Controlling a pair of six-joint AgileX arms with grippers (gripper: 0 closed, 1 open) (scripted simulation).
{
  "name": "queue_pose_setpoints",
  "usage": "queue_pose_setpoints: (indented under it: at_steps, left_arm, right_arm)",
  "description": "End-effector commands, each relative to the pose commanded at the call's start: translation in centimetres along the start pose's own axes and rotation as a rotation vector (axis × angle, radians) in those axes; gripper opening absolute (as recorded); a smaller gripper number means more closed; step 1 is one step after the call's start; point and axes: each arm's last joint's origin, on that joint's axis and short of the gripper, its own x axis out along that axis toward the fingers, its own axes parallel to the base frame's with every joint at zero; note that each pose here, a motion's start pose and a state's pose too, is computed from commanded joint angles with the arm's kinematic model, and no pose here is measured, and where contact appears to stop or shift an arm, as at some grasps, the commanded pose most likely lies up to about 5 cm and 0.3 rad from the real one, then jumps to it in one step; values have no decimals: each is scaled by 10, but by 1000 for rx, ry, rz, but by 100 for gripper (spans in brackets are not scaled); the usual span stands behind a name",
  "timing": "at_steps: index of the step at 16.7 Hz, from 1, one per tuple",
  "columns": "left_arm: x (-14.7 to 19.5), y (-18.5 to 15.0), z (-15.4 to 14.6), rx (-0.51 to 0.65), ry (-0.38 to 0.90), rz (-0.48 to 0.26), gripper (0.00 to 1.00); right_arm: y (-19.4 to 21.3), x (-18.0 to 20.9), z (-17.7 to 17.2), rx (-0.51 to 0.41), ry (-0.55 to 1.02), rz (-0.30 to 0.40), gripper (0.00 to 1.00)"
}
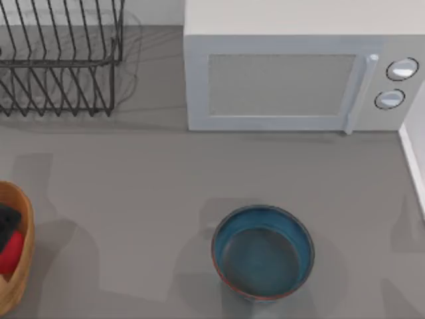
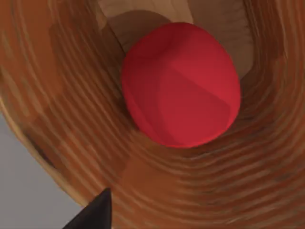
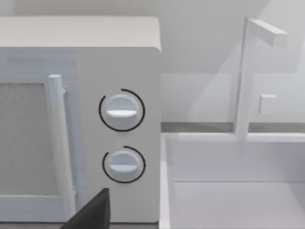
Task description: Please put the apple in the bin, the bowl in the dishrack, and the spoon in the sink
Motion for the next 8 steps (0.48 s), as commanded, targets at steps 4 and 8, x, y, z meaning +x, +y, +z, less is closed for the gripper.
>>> queue_pose_setpoints:
  at_steps: [4,8]
  left_arm:
    - [-3,13,21,456,141,-128,100]
    - [6,28,46,1023,198,-328,100]
  right_arm:
    - [0,0,0,0,0,0,100]
    - [0,0,0,0,0,0,100]
